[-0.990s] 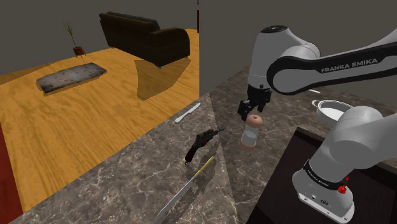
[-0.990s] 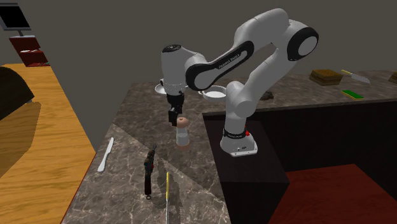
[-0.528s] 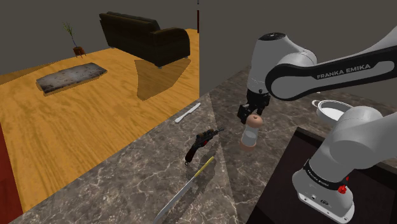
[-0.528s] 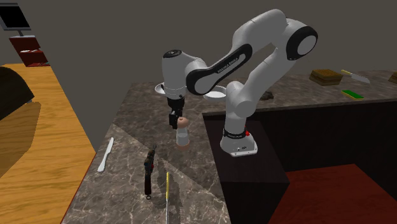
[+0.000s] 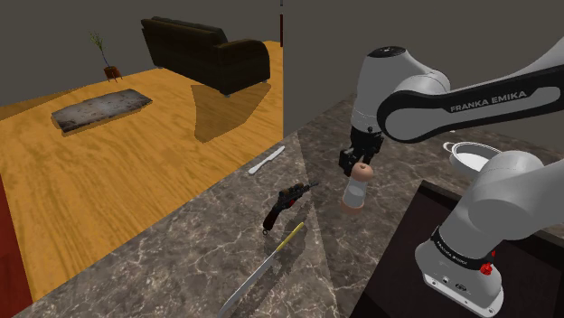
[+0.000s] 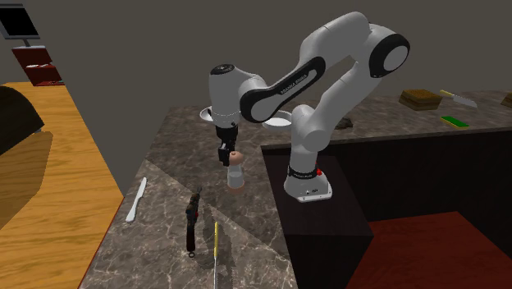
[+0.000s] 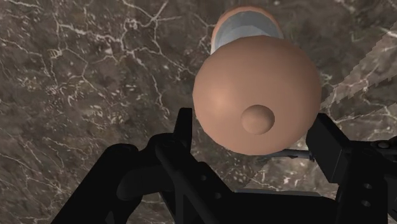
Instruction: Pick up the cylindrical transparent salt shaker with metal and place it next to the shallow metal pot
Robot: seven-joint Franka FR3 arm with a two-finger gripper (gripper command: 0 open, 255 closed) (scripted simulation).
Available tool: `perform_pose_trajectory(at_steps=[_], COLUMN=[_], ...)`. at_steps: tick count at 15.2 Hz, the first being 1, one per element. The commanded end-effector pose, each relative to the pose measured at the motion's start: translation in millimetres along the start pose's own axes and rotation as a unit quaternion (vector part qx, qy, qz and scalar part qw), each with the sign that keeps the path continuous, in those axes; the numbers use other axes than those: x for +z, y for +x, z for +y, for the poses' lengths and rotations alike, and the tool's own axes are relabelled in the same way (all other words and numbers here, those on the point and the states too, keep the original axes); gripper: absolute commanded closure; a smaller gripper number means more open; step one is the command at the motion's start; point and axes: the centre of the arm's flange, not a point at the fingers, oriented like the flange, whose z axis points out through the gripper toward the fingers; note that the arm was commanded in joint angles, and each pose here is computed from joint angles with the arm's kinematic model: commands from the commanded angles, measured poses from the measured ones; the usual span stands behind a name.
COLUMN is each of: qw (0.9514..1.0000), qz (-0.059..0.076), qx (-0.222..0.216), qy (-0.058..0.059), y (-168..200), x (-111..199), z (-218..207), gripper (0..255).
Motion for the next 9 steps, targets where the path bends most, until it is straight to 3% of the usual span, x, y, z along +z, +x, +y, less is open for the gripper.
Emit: perform_pose_trajectory(at_steps=[1, 5, 9], qw=[1.0000, 1.0000, 1.0000], qz=[0.000, 0.000, 0.000], qx=[0.000, 0.000, 0.000], qy=[0.000, 0.000, 0.000], y=[0, 0, 1], x=[0, 0, -21], z=[0, 0, 2], gripper=[255, 255, 255])
